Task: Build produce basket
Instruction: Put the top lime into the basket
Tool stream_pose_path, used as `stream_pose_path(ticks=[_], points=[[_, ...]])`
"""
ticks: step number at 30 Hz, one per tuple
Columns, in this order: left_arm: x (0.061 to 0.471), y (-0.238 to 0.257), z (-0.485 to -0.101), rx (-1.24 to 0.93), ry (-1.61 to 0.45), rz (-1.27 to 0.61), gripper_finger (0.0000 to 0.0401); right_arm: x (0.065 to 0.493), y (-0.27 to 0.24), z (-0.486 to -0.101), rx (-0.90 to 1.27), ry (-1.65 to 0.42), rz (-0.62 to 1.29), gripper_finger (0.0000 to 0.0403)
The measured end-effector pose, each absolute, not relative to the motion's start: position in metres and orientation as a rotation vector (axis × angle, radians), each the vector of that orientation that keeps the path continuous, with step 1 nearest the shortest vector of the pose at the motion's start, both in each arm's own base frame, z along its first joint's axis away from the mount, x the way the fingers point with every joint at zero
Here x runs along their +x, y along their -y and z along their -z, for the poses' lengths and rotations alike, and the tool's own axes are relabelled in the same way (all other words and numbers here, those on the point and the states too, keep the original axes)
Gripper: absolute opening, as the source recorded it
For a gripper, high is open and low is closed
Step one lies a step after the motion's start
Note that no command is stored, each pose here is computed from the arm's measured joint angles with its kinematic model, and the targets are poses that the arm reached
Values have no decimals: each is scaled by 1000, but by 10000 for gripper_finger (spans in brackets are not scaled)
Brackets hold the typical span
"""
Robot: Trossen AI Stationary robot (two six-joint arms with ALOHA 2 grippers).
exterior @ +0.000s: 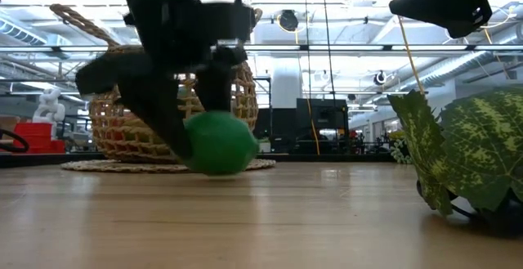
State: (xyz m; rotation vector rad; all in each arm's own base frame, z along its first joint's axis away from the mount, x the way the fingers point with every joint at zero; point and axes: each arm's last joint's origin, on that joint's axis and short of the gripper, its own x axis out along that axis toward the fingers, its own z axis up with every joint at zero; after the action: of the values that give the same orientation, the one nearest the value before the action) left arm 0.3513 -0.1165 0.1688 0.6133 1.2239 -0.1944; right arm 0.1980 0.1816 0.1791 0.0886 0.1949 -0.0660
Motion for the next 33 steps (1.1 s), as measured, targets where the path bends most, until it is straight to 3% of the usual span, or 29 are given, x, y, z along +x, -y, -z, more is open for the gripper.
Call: stream_pose_path(ticks=[18, 27, 33], points=[[311, 156, -255, 257, -902, -109, 319, 198, -182, -179, 80, -199, 65, 367], [296, 174, -265, 124, -801, -215, 313, 198, -182, -179, 80, -199, 65, 367], [290, 181, -268, 182, -698, -336, 309, 198, -182, -179, 82, -197, 65, 367]])
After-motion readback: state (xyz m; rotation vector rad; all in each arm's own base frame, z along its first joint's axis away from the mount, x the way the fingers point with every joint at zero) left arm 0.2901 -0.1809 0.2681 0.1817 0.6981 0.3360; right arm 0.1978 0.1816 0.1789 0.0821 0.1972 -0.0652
